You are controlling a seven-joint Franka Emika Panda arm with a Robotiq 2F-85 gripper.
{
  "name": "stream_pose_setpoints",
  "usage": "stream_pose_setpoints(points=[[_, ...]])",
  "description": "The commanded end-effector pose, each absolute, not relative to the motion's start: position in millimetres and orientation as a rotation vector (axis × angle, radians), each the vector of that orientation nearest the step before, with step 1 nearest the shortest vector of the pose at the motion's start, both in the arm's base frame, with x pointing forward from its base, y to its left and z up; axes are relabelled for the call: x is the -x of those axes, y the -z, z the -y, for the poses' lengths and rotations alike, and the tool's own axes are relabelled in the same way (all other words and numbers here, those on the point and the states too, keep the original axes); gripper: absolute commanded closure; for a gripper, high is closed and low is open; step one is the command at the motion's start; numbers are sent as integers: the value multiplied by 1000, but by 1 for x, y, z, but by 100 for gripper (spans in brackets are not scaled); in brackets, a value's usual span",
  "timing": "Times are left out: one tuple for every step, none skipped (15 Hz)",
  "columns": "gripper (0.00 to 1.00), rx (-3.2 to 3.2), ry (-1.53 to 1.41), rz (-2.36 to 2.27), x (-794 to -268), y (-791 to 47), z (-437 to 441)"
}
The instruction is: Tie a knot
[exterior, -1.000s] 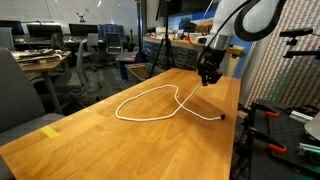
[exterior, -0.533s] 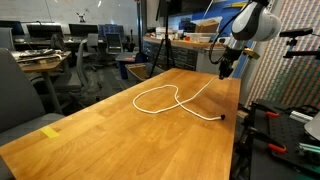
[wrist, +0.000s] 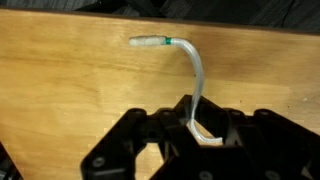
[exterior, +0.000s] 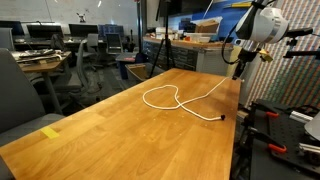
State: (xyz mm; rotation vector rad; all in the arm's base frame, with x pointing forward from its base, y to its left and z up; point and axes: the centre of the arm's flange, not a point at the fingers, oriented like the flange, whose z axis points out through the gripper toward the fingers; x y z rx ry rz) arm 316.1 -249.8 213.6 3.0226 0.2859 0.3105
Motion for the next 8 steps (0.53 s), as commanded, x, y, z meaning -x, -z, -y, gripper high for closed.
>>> stream_pose_setpoints(points=[[83,-3026,-306,-287,-316,-212,249],[49,-3026,-304,-288,-316,-212,249],[42,-3012,-284,-350,-317,-210,233],[34,-3016,-273,-422,-321,-209,218],[27,-3018,-252,-518,-325,-207,201],[19,-3028,-234,-619,-331,-205,183],[12,-3026,-183,-690,-338,-201,161],[3,-3013,-159,-786,-346,-198,139]])
